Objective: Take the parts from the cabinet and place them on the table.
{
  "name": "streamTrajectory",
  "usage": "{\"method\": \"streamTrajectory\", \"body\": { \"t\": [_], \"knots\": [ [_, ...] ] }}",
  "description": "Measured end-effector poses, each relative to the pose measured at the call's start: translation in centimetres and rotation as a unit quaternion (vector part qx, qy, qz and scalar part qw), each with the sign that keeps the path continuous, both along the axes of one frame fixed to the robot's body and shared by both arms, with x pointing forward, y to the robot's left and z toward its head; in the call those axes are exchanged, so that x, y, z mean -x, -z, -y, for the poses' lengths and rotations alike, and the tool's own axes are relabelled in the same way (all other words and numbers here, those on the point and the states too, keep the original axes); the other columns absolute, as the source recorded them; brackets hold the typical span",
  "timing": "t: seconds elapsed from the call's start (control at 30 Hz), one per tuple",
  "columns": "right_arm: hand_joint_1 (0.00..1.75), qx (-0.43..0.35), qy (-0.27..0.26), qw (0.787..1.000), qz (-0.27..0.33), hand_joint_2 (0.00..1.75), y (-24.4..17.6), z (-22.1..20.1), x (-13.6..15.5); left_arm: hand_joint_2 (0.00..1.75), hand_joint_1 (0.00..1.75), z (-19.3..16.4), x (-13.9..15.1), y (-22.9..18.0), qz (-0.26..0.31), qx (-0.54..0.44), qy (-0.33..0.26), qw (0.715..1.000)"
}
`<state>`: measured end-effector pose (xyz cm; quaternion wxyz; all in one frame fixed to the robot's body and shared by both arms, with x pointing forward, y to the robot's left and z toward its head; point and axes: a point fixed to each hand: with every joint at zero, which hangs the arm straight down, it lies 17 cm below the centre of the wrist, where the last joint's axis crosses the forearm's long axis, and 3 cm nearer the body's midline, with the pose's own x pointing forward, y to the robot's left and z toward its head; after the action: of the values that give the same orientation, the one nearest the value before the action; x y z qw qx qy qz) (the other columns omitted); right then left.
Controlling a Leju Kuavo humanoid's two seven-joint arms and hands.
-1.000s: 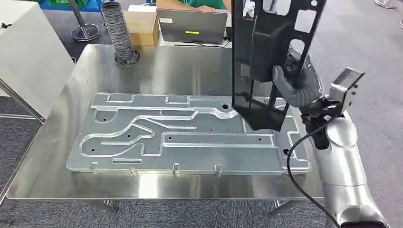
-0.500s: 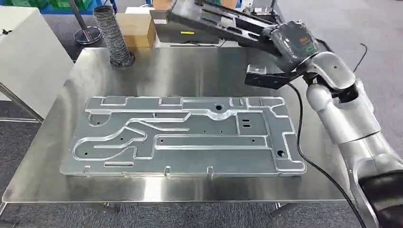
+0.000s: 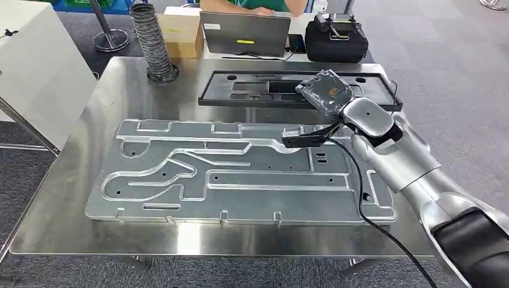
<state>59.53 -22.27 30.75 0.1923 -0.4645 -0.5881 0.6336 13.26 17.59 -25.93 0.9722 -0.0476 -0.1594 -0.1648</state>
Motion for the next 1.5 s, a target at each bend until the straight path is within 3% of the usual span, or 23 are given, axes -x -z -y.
{"method": "streamTrajectory", "body": {
  "t": [0.4, 0.43, 0.9, 0.93, 1.5],
  "knots": [
    [1.66, -0.035, -0.030, 0.998, -0.031, 1.75, 1.9, -4.1, 0.4, 1.75, 0.00, -0.2, 0.5, 0.1, -0.001, 0.003, 0.000, 1.000],
    [0.00, -0.036, -0.030, 0.998, -0.031, 0.00, 1.9, -4.1, 0.4, 1.75, 0.00, -0.2, 0.5, 0.1, -0.001, 0.003, 0.001, 1.000],
    [0.00, -0.054, -0.039, 0.997, -0.049, 0.00, 3.2, -5.9, 0.7, 1.75, 0.00, -0.7, 0.6, 0.2, -0.001, -0.006, 0.009, 1.000],
    [0.00, -0.055, -0.039, 0.997, -0.048, 0.00, 3.1, -5.8, 0.7, 0.00, 0.00, -0.7, 0.5, 0.2, -0.001, -0.006, 0.008, 1.000],
    [0.00, -0.070, -0.053, 0.994, -0.065, 0.00, 3.7, -7.1, 0.9, 0.00, 0.00, -0.7, 0.5, 0.2, 0.000, -0.004, 0.002, 1.000]
  ]
}}
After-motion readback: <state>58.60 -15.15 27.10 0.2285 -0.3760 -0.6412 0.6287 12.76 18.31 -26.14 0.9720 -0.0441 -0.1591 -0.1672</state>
